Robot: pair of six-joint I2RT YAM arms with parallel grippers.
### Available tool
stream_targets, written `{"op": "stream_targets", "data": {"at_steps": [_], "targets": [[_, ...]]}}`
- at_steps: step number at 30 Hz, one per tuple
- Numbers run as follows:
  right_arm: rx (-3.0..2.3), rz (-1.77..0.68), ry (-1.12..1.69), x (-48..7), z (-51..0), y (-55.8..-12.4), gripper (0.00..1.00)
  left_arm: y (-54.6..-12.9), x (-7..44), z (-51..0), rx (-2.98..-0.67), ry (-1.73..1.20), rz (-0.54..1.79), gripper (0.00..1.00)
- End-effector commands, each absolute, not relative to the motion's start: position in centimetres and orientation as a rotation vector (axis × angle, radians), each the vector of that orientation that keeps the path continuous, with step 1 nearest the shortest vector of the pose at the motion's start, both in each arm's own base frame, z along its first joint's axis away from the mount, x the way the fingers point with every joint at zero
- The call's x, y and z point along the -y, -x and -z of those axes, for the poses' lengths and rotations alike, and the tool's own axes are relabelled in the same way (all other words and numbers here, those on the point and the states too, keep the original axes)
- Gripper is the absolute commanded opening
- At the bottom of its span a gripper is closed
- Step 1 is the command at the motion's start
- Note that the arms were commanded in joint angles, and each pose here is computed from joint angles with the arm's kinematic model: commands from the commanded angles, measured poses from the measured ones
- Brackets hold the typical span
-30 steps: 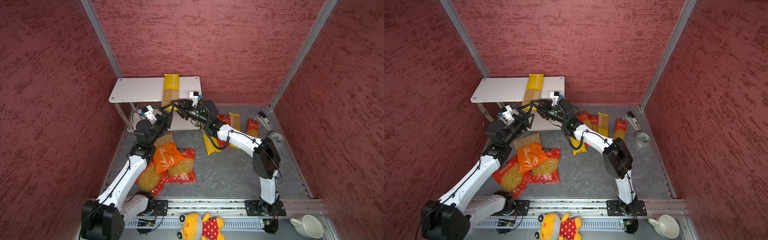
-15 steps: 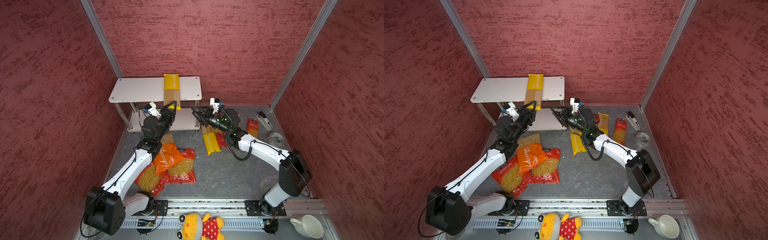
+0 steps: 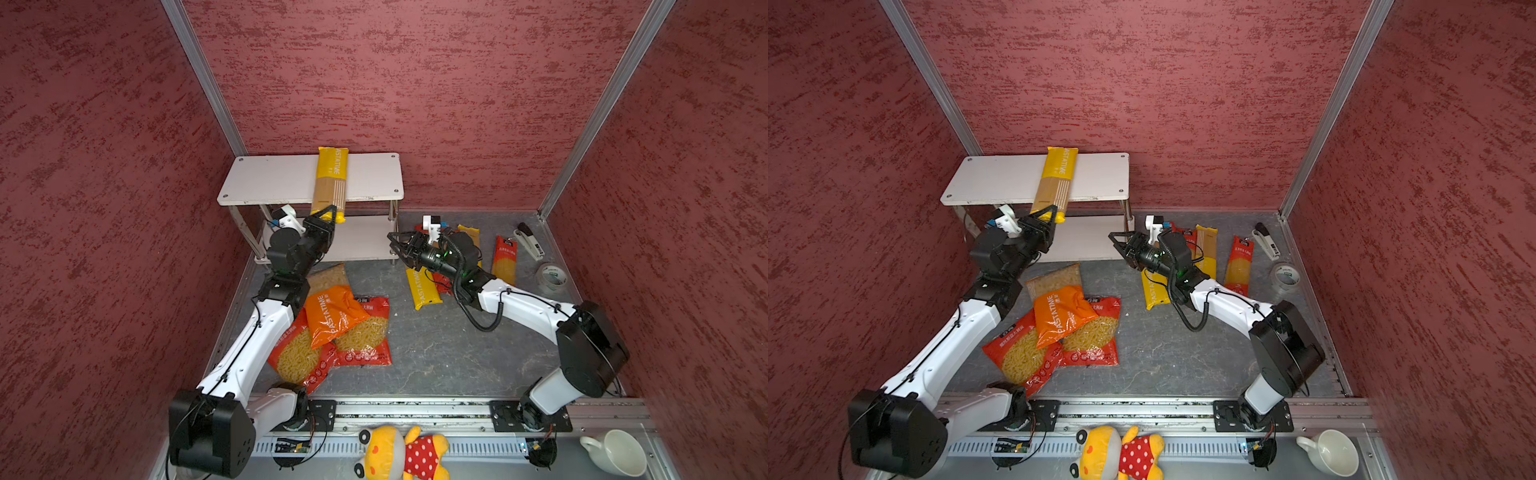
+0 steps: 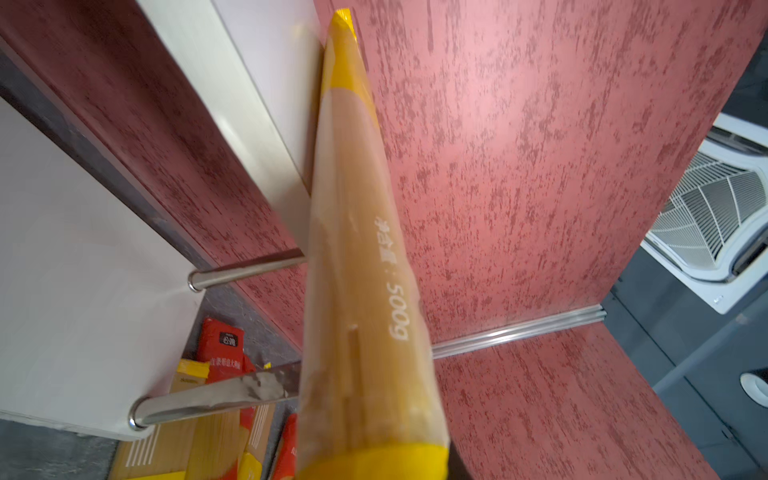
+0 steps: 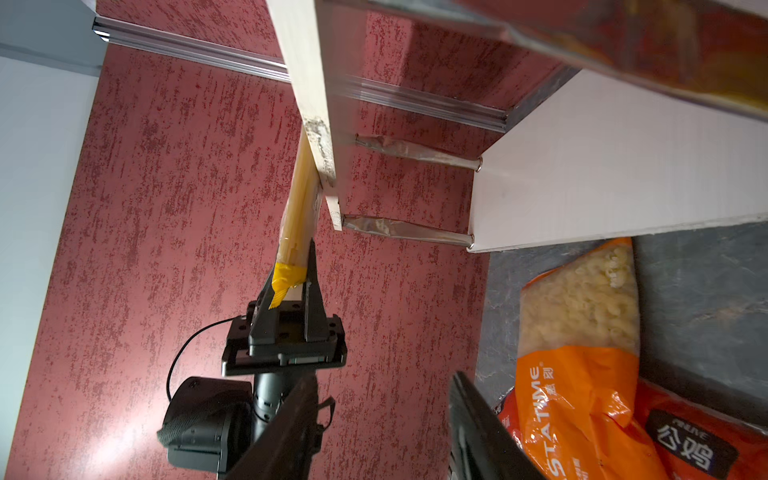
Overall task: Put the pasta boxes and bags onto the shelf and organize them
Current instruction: 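Move the held pack to the shelf's top end with the left gripper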
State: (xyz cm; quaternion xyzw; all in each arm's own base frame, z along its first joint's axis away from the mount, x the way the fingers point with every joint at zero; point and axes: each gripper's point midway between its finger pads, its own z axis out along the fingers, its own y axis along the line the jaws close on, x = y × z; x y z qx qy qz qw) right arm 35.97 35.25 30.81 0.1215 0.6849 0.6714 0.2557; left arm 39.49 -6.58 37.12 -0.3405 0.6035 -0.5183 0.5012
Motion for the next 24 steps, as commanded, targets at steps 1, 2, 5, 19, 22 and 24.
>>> {"op": "stream_targets", "data": {"at_steps": [1, 2, 5, 19, 22, 24], "targets": [[-1.812, -1.811, -0.332, -34.4, -31.8, -35.5, 0.52, -37.6, 2.6, -40.7, -1.461, 0.751, 1.219, 0.10], [-1.821, -1.804, -0.339, -34.3, -31.3, -35.5, 0.52, -37.4, 1.6, -40.8, -1.489, 0.738, 1.218, 0.09], [-1.833, -1.807, -0.352, -34.2, -30.5, -35.4, 0.52, -36.6, -0.7, -41.4, -1.531, 0.692, 1.275, 0.05], [-1.868, -1.796, -0.357, -33.7, -28.8, -34.5, 0.52, -34.9, -11.1, -40.3, -1.518, 0.752, 1.225, 0.00], [-1.885, -1.784, -0.368, -33.5, -28.1, -34.2, 0.52, -35.6, -12.0, -40.3, -1.526, 0.754, 1.214, 0.00], [-1.897, -1.779, -0.370, -33.4, -27.6, -34.1, 0.52, -36.2, -12.6, -40.4, -1.520, 0.748, 1.221, 0.00]]}}
